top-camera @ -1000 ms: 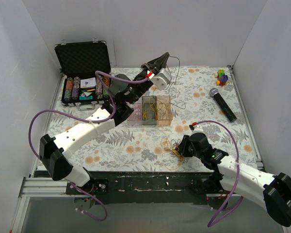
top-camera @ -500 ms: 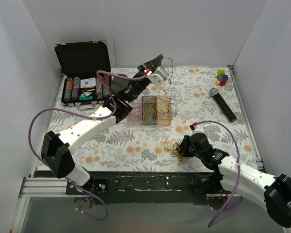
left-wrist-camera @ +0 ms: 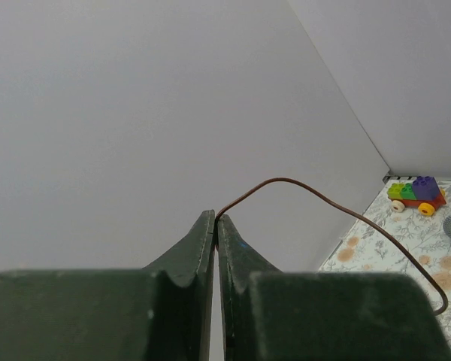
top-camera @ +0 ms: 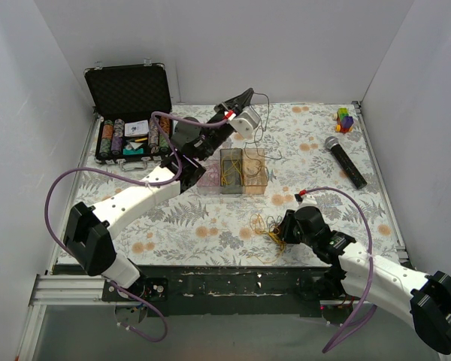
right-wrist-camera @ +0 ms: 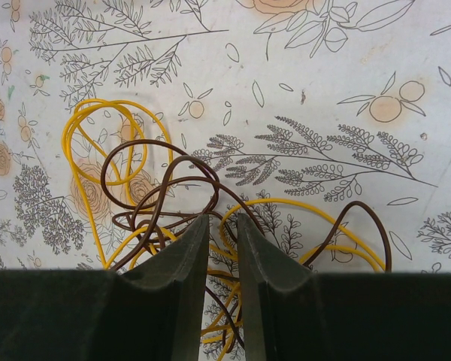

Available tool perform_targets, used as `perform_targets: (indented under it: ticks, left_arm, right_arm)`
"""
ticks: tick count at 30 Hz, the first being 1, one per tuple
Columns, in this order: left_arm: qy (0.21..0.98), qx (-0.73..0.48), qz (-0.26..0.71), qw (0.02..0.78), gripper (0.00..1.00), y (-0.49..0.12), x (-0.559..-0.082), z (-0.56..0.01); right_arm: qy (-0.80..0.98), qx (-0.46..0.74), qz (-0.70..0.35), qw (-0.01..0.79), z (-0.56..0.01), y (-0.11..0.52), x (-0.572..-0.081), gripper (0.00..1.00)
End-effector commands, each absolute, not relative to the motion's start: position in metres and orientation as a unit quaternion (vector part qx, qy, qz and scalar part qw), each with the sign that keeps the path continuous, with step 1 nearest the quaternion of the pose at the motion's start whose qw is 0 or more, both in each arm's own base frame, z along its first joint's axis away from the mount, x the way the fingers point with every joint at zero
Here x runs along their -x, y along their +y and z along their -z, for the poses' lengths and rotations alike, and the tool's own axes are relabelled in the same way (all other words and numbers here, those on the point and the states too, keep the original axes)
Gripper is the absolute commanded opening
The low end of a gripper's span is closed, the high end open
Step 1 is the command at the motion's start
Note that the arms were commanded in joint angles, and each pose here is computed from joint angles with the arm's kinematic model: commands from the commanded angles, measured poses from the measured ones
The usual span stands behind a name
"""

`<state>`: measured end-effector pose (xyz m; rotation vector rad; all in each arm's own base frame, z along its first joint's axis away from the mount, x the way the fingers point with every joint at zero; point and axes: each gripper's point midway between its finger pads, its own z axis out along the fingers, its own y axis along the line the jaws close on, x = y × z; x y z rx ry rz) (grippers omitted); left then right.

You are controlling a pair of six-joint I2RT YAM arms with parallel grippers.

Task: Untangle the cables
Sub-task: Place the cable in the bin.

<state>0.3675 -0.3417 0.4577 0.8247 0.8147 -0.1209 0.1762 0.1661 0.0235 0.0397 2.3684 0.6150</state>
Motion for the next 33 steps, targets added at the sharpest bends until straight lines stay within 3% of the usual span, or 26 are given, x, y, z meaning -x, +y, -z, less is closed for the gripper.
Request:
perform_targets:
  ticks: [1,9,33]
  left_arm:
    - [0.346,-0.344,0.065,0.870,0.00,-0.326,-0.353,-0.511]
    - [0.318,-0.316,0.051,0.892,0.00,-0.316,-0.348,-0.541]
    - [0.360,-0.368,0.054,0.856,0.00,-0.326,-0.353,-0.482]
  right_arm:
    - [0.924,-0.013,-0.209,0.321,-0.008,0.155,-0.167,0.30]
    - [0.925,-0.013,-0.208,0.319,-0.008,0.154,-0.167,0.29]
    - [0.924,-0.012,-0.206,0.322,-0.010,0.155,-0.169,0.29]
